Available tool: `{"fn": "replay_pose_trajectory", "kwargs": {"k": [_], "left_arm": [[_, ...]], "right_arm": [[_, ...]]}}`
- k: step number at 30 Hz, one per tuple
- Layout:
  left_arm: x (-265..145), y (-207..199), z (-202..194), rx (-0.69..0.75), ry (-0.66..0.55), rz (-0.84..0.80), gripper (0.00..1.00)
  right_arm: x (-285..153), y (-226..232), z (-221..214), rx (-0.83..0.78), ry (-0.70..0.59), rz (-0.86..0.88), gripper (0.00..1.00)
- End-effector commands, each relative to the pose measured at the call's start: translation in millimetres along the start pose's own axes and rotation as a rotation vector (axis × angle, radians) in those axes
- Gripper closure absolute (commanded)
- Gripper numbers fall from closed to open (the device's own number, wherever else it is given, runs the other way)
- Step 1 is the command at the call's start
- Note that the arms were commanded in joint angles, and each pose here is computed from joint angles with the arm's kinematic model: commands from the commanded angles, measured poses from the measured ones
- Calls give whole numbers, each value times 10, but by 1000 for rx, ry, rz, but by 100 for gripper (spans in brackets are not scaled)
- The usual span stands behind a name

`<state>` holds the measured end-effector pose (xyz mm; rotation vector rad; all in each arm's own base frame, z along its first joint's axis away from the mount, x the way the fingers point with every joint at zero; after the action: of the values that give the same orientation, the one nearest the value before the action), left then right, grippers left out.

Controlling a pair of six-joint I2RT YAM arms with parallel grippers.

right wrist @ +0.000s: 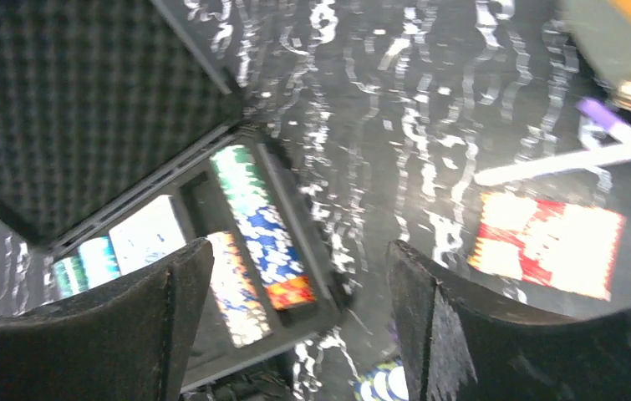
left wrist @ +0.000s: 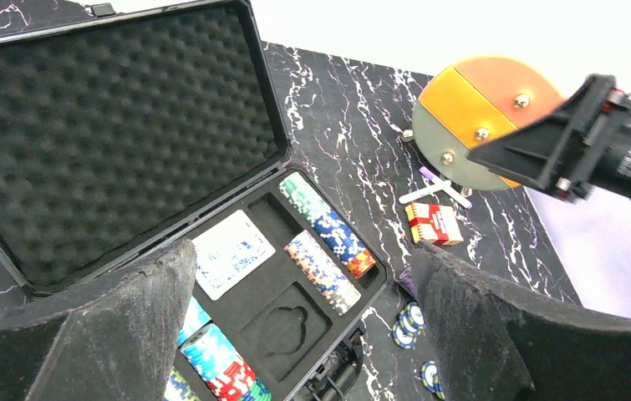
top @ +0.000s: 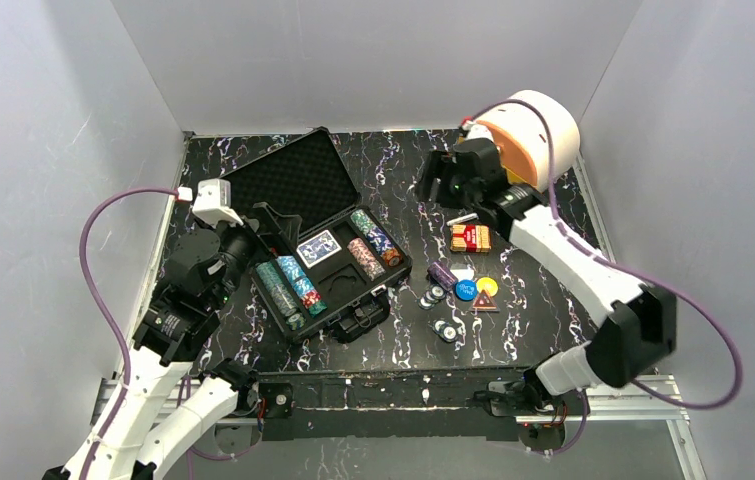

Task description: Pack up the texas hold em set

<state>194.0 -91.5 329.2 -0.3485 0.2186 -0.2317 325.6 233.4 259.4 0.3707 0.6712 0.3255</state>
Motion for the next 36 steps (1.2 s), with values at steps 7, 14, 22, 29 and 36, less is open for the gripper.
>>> {"fn": "replay_pose_trajectory", "kwargs": {"k": [7, 14, 22, 29, 36], "left_arm": [[140, -139, 10, -50, 7, -62, 2], [161, -153, -25, -44, 23, -74, 2], [163, -150, -63, -54, 33, -78, 2], [106, -109, -36, -22, 26, -59, 2], [115, -71, -74, -7, 35, -41, 2]], "right_arm": [[-367, -905, -569, -65, 50, -386, 13], [-154, -1121, -668, 11, 35, -526, 10], [361, -1281, -689, 382, -44, -744, 7], [638, -1414, -731, 569, -143, -927, 5], [730, -1545, -839, 628, -138, -995, 4]]}}
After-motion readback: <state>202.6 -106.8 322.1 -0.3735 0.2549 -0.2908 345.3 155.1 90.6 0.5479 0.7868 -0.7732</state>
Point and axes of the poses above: each gripper's point midway between its finger pads, its own x axis out along the fingers, its own y axis along the line the jaws close on, z = x × y, the point moved 5 cm from there along -x, back along the fingers, and after that the axes turned 2 degrees about x, right-handed, at the moved point
